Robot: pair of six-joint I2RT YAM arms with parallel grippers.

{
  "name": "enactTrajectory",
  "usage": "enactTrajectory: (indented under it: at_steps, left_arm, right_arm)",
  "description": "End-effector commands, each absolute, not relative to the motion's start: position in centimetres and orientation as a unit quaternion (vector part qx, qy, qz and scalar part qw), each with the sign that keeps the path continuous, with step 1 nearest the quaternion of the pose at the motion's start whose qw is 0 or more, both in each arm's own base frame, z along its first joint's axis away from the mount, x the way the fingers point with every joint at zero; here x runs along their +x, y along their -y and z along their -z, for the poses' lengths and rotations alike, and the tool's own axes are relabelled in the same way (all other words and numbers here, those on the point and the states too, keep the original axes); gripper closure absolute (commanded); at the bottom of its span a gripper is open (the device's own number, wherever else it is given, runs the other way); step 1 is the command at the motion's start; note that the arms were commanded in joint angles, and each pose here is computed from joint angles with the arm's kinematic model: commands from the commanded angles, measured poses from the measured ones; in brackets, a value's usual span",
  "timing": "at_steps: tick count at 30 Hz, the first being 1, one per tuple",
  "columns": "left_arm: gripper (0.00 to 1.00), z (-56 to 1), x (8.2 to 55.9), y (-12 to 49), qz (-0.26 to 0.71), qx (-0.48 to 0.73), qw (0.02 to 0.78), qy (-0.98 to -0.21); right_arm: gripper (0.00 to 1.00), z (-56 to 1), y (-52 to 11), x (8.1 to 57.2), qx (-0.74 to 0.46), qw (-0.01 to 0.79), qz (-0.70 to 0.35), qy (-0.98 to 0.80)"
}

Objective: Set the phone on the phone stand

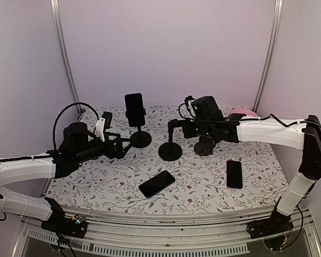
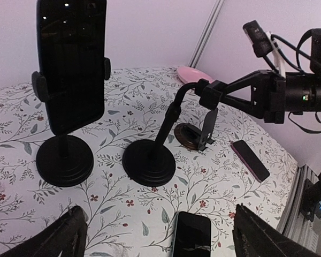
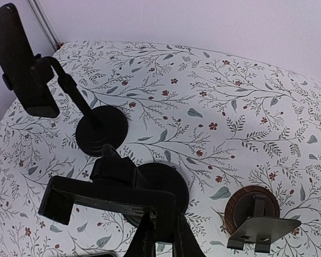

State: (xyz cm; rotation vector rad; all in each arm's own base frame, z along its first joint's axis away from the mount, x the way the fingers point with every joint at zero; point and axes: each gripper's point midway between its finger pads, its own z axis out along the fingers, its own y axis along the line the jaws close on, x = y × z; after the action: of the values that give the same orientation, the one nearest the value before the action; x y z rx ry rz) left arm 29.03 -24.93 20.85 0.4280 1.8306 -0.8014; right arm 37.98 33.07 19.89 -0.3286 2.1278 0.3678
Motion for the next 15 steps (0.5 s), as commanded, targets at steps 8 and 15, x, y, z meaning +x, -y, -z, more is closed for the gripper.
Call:
enactTrajectory:
  at_steps: [8, 15]
  left_arm:
    - [0.05, -19.5, 28.5, 25.8, 0.333, 0.18, 0.51, -0.772]
    - [0.05, -18.8, 28.0, 25.2, 0.328, 0.17, 0.507, -0.779]
  right_arm:
    - [0.98, -22.8, -37.9, 32.0, -0.154, 0.455, -0.218, -0.85]
    - [0.98, -21.8, -40.2, 29.6, -0.166, 0.439, -0.231, -0.852]
